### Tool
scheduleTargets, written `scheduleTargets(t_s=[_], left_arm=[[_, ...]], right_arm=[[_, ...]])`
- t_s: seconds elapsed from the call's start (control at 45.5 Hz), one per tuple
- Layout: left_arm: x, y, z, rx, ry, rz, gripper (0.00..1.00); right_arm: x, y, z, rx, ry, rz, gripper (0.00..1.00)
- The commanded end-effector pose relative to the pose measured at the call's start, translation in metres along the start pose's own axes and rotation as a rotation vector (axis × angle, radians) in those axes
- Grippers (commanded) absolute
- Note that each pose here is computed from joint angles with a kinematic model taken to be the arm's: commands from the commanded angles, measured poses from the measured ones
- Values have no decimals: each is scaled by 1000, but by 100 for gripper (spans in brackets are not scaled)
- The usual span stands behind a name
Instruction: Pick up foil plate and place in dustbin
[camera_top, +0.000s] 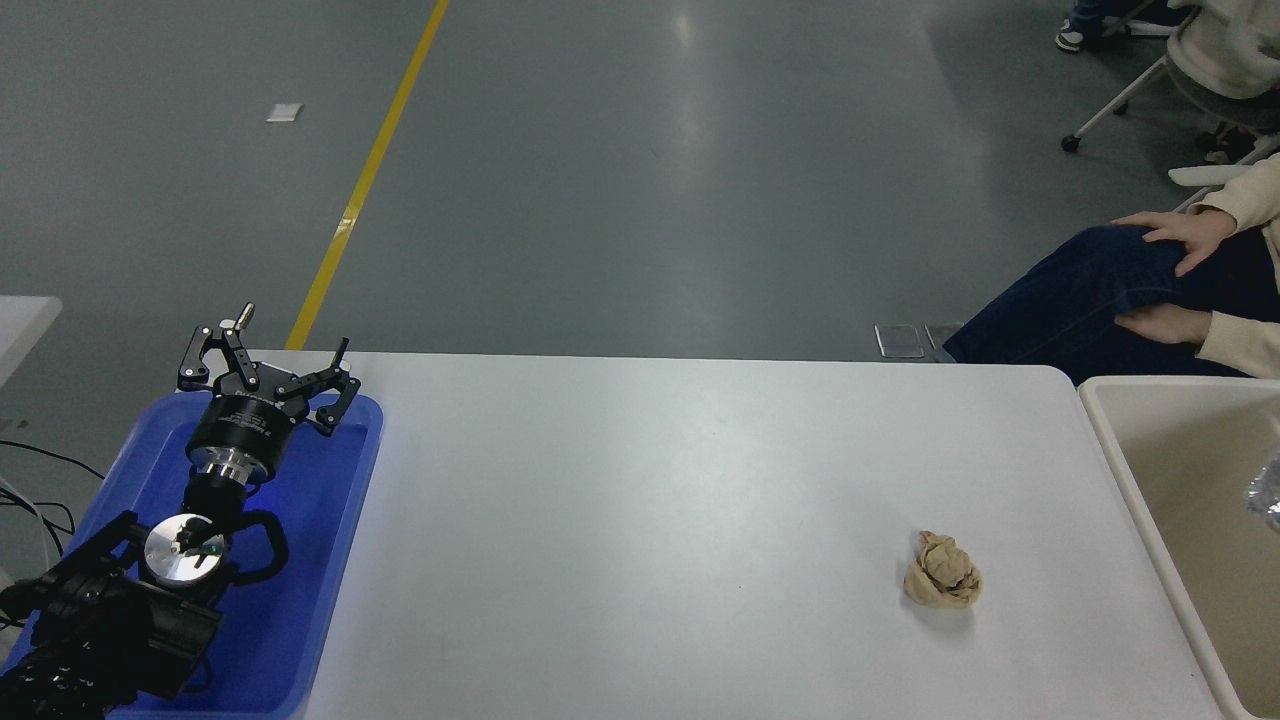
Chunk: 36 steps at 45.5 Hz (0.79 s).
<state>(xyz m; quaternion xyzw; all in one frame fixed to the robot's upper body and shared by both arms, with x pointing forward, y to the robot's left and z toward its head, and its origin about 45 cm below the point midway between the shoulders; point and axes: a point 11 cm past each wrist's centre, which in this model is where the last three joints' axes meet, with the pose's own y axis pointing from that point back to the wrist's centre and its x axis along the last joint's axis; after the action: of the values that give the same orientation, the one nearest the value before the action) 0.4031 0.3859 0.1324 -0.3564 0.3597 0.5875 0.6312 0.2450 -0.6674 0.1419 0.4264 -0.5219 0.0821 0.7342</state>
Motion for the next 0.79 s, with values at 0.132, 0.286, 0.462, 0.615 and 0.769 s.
scheduleTargets(t_s=[0.132,0.286,0.462,0.615,0.769], left_arm=[[0,0,0,1,0,0,100],[0,0,0,1,0,-1,100],[0,0,0,1,0,-1,100],[0,0,0,0,0,0,100],[0,0,0,0,0,-1,100]], right_arm=[[-3,-1,-1,-6,-6,41,53],[7,1,-4,-1,17,161,86],[6,0,-9,9,17,180,94],[-5,0,-15,24,-5,132,95],[-3,6,-10,33,-47,64,96]])
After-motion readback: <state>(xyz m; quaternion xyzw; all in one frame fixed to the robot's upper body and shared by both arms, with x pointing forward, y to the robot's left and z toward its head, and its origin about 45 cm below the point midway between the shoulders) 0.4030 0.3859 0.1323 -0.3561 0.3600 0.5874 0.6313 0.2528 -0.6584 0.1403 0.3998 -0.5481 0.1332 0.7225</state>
